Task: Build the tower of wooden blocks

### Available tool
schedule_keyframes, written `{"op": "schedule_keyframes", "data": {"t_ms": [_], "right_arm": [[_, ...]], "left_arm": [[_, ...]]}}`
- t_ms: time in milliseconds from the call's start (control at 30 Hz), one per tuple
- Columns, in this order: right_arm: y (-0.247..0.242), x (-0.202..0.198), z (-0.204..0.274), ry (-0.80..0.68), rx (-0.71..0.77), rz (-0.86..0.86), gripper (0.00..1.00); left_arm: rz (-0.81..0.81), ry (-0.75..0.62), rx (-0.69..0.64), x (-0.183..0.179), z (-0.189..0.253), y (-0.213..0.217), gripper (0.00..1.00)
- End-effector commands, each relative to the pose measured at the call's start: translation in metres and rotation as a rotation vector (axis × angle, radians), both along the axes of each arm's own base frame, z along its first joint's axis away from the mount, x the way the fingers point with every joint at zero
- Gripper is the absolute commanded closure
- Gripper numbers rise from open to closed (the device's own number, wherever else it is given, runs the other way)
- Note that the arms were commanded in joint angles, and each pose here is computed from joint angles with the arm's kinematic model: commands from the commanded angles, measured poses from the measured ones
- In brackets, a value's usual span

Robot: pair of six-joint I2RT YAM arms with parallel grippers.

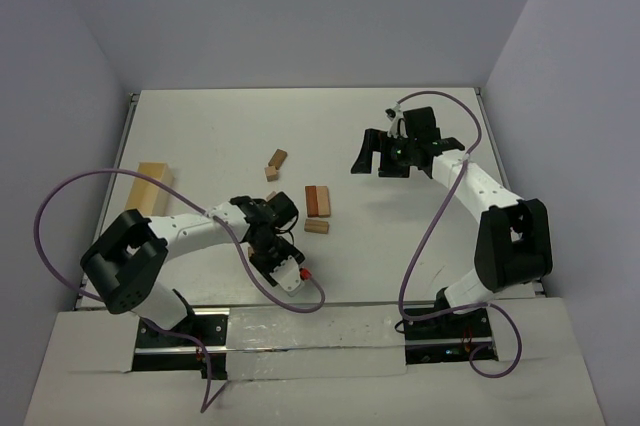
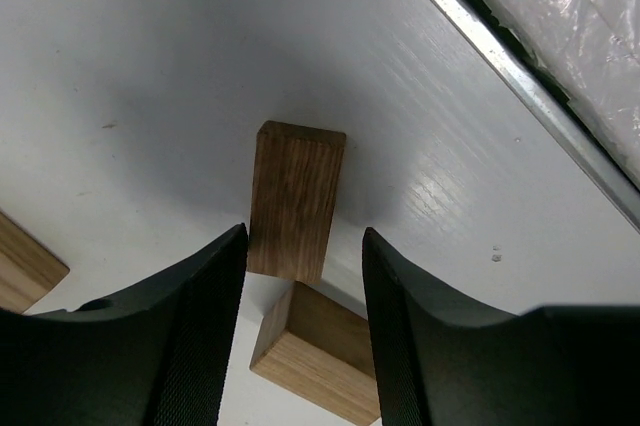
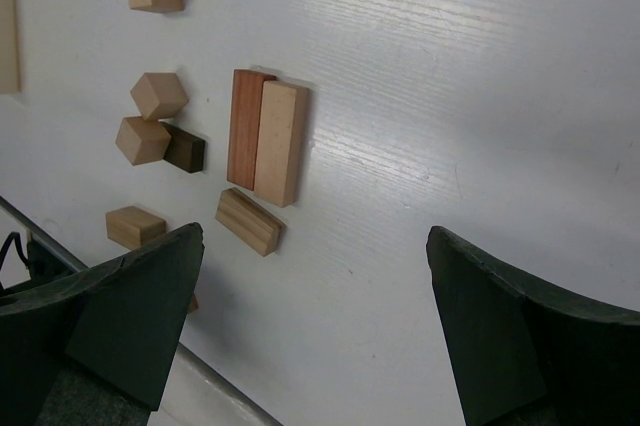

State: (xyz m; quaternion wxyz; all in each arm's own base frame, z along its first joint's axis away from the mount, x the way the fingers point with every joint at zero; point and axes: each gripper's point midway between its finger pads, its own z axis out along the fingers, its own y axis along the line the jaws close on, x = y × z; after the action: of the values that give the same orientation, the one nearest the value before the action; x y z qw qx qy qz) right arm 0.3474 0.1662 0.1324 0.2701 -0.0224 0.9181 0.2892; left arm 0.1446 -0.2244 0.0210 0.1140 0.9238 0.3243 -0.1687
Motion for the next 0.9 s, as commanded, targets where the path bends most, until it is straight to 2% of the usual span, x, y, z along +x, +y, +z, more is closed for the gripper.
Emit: {"op": "schedule_keyframes", "data": {"t_ms": [0, 133, 333, 400, 500, 633, 700, 800, 867], "right_arm": [[0.000, 0.005, 0.000, -0.008, 0.020, -0.005, 0.00], [-0.001, 0.006, 0.000, -0.009, 0.019, -0.007, 0.00], [-0.002, 0.006, -0.002, -0.001, 0.021, -0.009, 0.00], [-0.002, 0.007, -0.001, -0.002, 0.020, -0.009, 0.00], [-0.004, 0.007, 0.002, -0.011, 0.020, -0.012, 0.00], [-0.006, 0.009, 0.005, -0.023, 0.024, -0.014, 0.00], [-0.007, 0.012, 0.008, -0.030, 0.032, -0.012, 0.00], [-0.005, 0.016, 0.011, -0.032, 0.042, -0.007, 0.00], [-0.005, 0.018, 0.013, -0.038, 0.037, -0.006, 0.00]], "left_arm": [[-0.053, -0.031, -0.045, 0.004, -0.003, -0.010, 0.45], [-0.048, -0.037, -0.056, 0.004, -0.006, -0.011, 0.50], [-0.022, -0.042, -0.048, 0.003, -0.007, -0.007, 0.65], [0.026, -0.036, -0.052, 0.005, -0.001, -0.008, 0.73], [0.189, 0.028, -0.147, 0.026, 0.039, -0.028, 0.78], [0.460, 0.061, -0.268, 0.078, 0.105, -0.038, 0.79], [0.583, 0.027, -0.304, 0.104, 0.131, -0.031, 0.87], [0.663, -0.014, -0.335, 0.125, 0.158, -0.028, 0.99], [0.685, -0.002, -0.335, 0.130, 0.164, -0.026, 1.00]]}}
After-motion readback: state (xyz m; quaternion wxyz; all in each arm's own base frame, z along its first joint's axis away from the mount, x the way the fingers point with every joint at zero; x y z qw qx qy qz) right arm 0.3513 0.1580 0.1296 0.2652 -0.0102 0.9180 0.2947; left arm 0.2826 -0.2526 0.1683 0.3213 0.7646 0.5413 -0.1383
